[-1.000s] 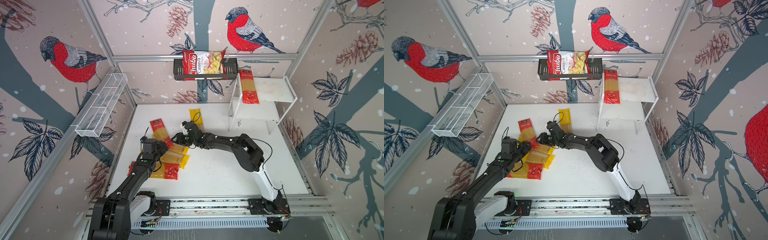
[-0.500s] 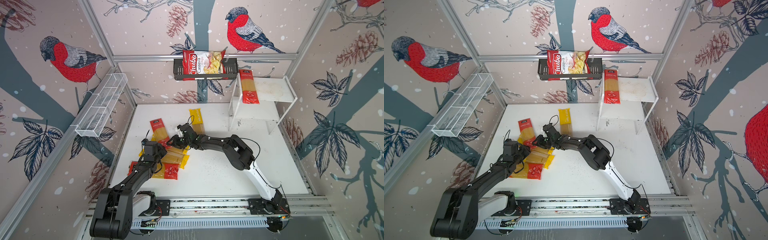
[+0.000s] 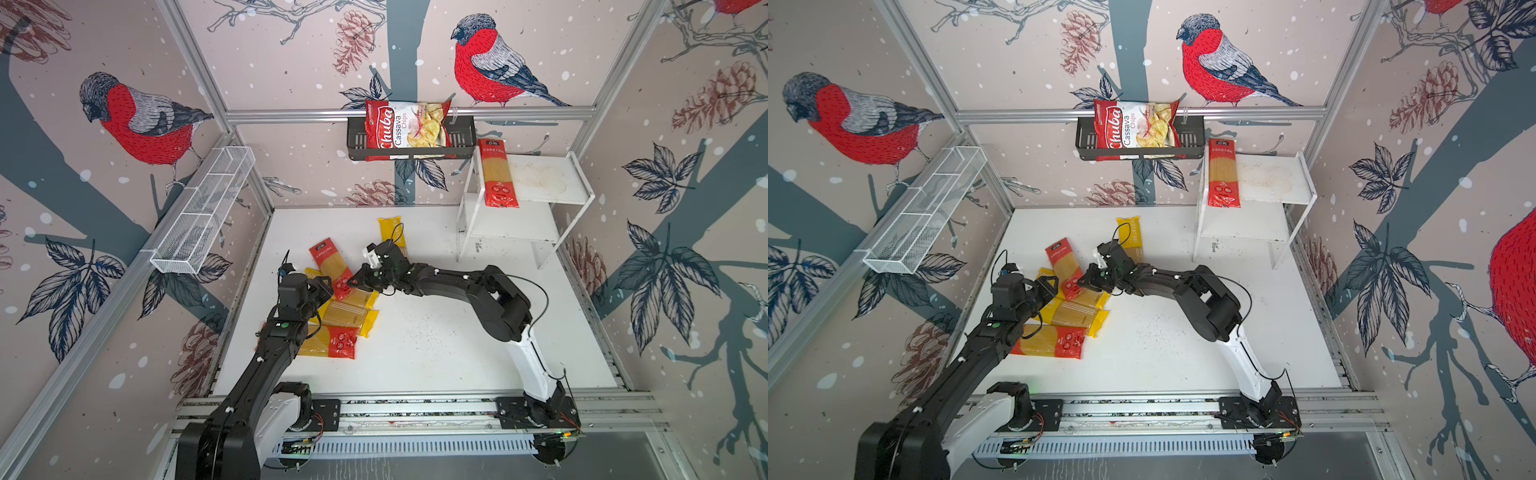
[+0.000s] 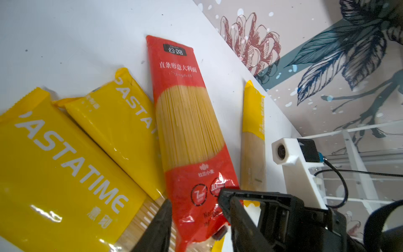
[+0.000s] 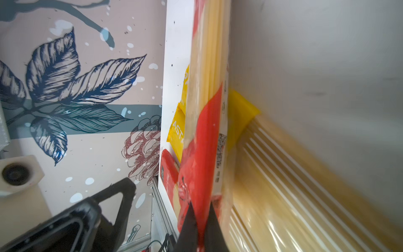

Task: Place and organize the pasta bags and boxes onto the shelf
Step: 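Pull the bag from the pile with the right gripper while the left gripper hovers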

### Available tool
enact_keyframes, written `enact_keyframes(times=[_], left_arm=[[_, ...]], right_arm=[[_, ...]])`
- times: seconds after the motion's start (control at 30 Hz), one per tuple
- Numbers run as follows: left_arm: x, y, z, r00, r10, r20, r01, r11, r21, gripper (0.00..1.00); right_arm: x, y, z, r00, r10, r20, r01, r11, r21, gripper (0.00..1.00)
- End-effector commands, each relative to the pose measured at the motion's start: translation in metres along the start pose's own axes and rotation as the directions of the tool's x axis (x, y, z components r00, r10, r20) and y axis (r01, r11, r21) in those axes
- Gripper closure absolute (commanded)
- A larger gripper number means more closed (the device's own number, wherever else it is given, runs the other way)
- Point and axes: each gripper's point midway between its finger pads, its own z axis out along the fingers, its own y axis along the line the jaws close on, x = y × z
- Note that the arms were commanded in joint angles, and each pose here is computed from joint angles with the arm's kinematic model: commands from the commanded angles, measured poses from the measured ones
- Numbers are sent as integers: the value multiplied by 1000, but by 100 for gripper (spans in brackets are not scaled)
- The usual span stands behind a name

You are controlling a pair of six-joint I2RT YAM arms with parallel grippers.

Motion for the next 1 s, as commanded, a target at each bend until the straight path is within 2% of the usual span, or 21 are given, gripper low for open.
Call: enact_keyframes(times=[0.0,0.17,0.3,0.4,0.53,0.67,0.77,0.83,0.97], left_arm=[[7,-10,-6,999,-5,-48,7,999,42,53],[17,-31,-7,996,37,-76,-32,996,78,44],[40,-48,4,990,41,-133,-24,991,130,43],[60,-64,12,984,56,-172,-28,987,160,42],[86,-80,20,972,83,-218,-40,980,196,41],[106,-80,29,961,96,-258,-45,980,196,40],[114,-80,32,956,104,-273,-51,980,194,40],[117,-79,34,953,119,-278,-68,980,185,40],[125,-74,34,946,138,-294,-89,980,176,40]], right_arm=[[-6,2,-34,996,-84,43,83,996,15,100],[10,-32,-99,993,-89,78,81,991,105,100],[25,-64,-144,986,-129,106,100,965,241,100],[45,-80,-167,990,-99,101,68,959,276,100],[84,-92,-176,996,-7,88,-14,971,239,100],[125,-107,-167,995,96,37,-101,975,197,100],[137,-107,-158,990,139,10,-139,978,158,97],[143,-106,-155,989,146,-18,-141,979,146,93],[150,-105,-163,995,75,-64,-63,982,178,74]])
